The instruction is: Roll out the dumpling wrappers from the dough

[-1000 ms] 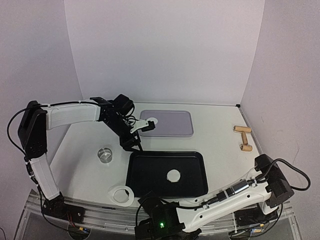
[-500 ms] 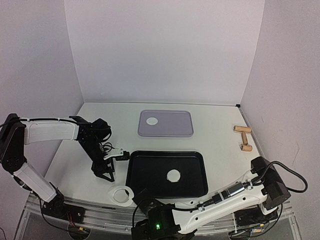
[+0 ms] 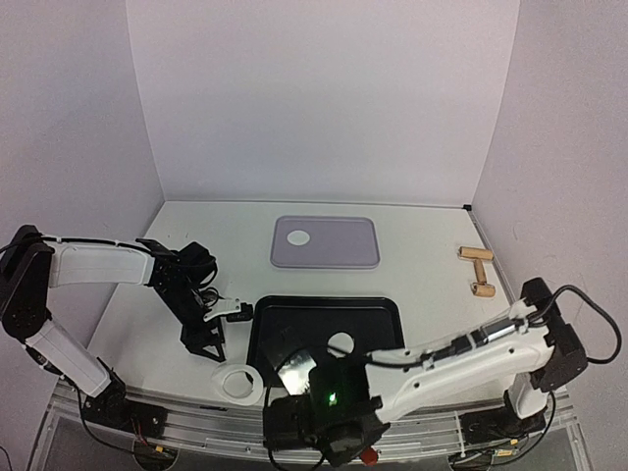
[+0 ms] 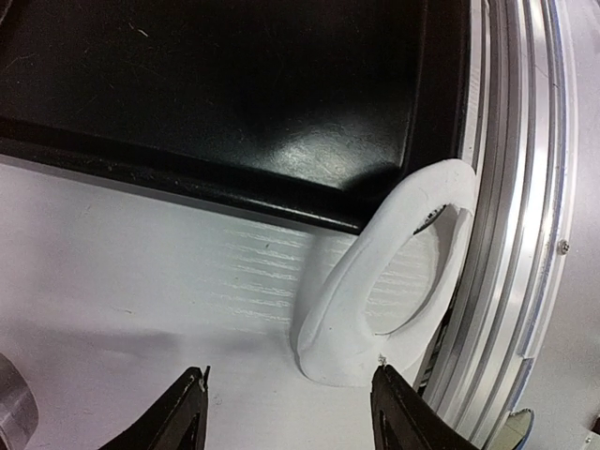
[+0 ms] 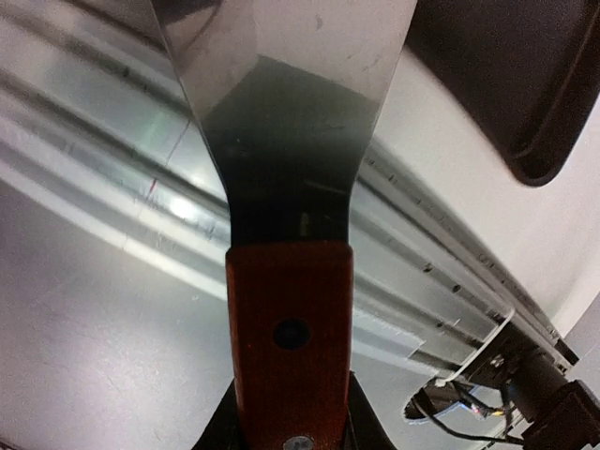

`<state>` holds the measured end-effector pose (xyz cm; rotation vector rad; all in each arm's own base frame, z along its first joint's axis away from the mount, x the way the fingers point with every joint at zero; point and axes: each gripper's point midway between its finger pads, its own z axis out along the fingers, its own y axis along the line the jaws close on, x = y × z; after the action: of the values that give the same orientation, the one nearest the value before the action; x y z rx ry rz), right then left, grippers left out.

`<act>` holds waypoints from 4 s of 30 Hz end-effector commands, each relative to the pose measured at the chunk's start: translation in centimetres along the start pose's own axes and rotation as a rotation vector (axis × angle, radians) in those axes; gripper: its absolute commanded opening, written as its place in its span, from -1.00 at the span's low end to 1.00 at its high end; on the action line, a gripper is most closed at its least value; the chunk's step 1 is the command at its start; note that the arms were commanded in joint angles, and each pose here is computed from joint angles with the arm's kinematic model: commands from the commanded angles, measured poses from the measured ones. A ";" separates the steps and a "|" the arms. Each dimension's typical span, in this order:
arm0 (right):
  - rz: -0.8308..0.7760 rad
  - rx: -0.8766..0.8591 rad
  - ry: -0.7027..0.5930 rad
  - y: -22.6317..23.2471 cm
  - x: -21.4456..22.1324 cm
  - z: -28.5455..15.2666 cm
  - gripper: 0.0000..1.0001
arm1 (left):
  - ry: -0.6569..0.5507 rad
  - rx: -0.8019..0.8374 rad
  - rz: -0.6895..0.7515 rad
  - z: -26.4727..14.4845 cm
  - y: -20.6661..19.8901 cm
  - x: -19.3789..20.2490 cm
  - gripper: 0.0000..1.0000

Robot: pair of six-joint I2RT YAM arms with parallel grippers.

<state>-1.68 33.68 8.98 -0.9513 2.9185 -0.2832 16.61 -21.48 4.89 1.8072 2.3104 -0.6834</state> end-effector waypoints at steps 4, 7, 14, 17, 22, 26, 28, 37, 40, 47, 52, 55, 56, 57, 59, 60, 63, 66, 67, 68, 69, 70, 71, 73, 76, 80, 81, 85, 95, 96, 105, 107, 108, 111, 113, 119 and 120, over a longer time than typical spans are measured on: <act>-0.226 0.467 0.183 -15.8 -0.8 -3.3 -1.00 | -0.051 -0.045 -0.002 -1.0 0.5 -1.2 0.18; -0.330 0.519 0.140 -18.3 -3.0 -4.0 -1.00 | -0.066 -0.053 -0.003 -1.4 0.5 -1.6 0.18; -0.143 0.470 0.012 -23.8 -4.5 -7.2 -1.00 | -0.095 -0.066 -0.011 -2.1 0.9 -2.7 0.18; -0.193 0.467 -0.082 -23.7 -6.4 -9.1 -1.00 | -0.116 -0.071 -0.026 -2.3 1.4 -3.6 0.18; -0.407 0.620 -0.137 -25.2 -11.1 -10.8 -1.00 | -0.173 -0.059 -0.052 -3.4 1.8 -5.8 0.19; -0.461 0.636 -0.006 -29.6 -10.3 -8.4 -1.00 | -0.215 -0.075 -0.074 -4.6 2.3 -6.4 0.20; -0.630 0.625 0.025 -30.2 -9.5 -7.2 -1.00 | -0.223 -0.083 -0.089 -4.8 2.6 -6.3 0.20; -0.798 0.589 0.148 -32.3 -3.6 -5.6 -1.00 | -0.228 -0.154 -0.081 -5.3 5.0 -8.2 0.22; -0.819 0.575 0.241 -32.8 -1.3 -4.3 -1.00 | -0.242 -0.191 -0.051 -5.6 6.5 -10.7 0.25; -0.765 0.560 0.329 -33.6 -0.6 -1.9 -1.00 | -0.233 -0.244 0.040 -3.5 10.1 -15.6 0.27; -0.729 0.534 0.359 -33.4 -1.6 -0.2 -1.00 | -0.217 -0.260 0.094 -1.2 12.0 -18.1 0.27; -0.753 0.522 0.407 -33.5 -1.3 1.0 -1.00 | -0.215 -0.263 0.122 0.1 12.7 -19.3 0.28; -0.760 0.521 0.415 -33.6 -1.3 1.2 -1.00 | -0.212 -0.262 0.130 0.5 12.9 -19.6 0.28; -0.765 0.517 0.418 -33.5 -1.2 1.4 -1.00 | -0.203 -0.258 0.135 1.1 13.0 -19.6 0.28; -0.772 0.511 0.417 -33.5 -1.2 1.5 -1.00 | -0.186 -0.255 0.147 2.2 13.3 -19.7 0.27; -0.779 0.511 0.421 -33.5 -1.1 1.5 -1.00 | -0.177 -0.255 0.156 2.7 13.3 -19.7 0.27; -0.807 0.508 0.443 -33.6 -0.8 1.8 -1.00 | -0.159 -0.252 0.176 3.9 13.4 -19.6 0.27; -0.838 0.497 0.478 -33.5 -0.6 2.4 -1.00 | -0.145 -0.248 0.197 4.9 13.4 -19.5 0.25; -0.847 0.495 0.484 -33.4 -0.6 2.5 -1.00 | -0.140 -0.249 0.203 5.1 13.5 -19.4 0.23; -0.857 0.493 0.491 -33.4 -0.6 2.7 -1.00 | -0.134 -0.247 0.210 5.4 13.4 -19.3 0.20; -0.866 0.489 0.495 -33.3 -0.6 2.9 -1.00 | -0.129 -0.242 0.219 5.7 13.4 -19.2 0.18; -0.870 0.485 0.494 -33.2 -0.7 3.1 -1.00 | -0.127 -0.236 0.226 6.0 13.3 -19.2 0.15; -0.874 0.480 0.492 -33.2 -0.8 3.2 -1.00 | -0.125 -0.230 0.232 6.2 13.2 -19.1 0.12; -0.883 0.463 0.487 -32.9 -0.8 3.3 -1.00 | -0.122 -0.219 0.237 6.6 13.0 -19.0 0.03; -0.896 0.424 0.473 -32.3 -0.8 3.7 -1.00 | -0.124 -0.210 0.239 7.1 13.0 -19.1 -0.11; -0.916 0.382 0.458 -31.7 -0.8 4.1 -1.00 | -0.128 -0.198 0.239 7.5 12.8 -18.9 -0.31; -0.919 0.373 0.455 -31.5 -0.9 4.2 -1.00 | -0.130 -0.196 0.240 7.6 12.8 -18.9 -0.36; -0.936 0.332 0.445 -30.9 -0.9 4.6 -1.00 | -0.129 -0.194 0.250 7.7 12.8 -18.7 -0.53; -0.932 0.312 0.431 -30.4 -1.7 4.8 -1.00 | -0.136 -0.198 0.271 7.6 12.7 -18.8 -0.63; -0.921 0.309 0.425 -30.4 -1.9 4.7 -1.00 | -0.139 -0.198 0.272 7.6 12.6 -18.9 -0.64; -0.863 0.374 0.419 -30.2 -5.5 4.9 -1.00 | -0.143 -0.202 0.276 7.4 12.5 -18.9 -0.93; -0.855 0.379 0.417 -30.0 -6.3 5.0 -1.00 | -0.143 -0.204 0.279 7.4 12.4 -18.9 -0.98; -0.854 0.380 0.414 -29.9 -6.7 5.1 -1.00 | -0.145 -0.206 0.281 7.4 12.5 -18.9 -1.00; -0.854 0.377 0.395 -29.5 -7.9 5.0 -1.00 | -0.148 -0.209 0.283 7.3 12.4 -19.0 -1.00; -0.857 0.376 0.377 -29.2 -8.8 5.0 -1.00 | -0.147 -0.209 0.282 7.4 12.4 -18.9 -1.00; -0.930 0.326 0.354 -27.3 -9.2 5.2 -1.00 | -0.144 -0.225 0.281 7.3 12.7 -18.9 -1.00; -0.945 0.315 0.357 -27.0 -8.9 5.2 -1.00 | -0.144 -0.228 0.281 7.3 12.7 -18.9 -1.00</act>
<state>23.46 16.97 8.65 -2.1387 2.3391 -0.9895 31.85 -38.75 1.67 1.8713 1.9412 -0.5410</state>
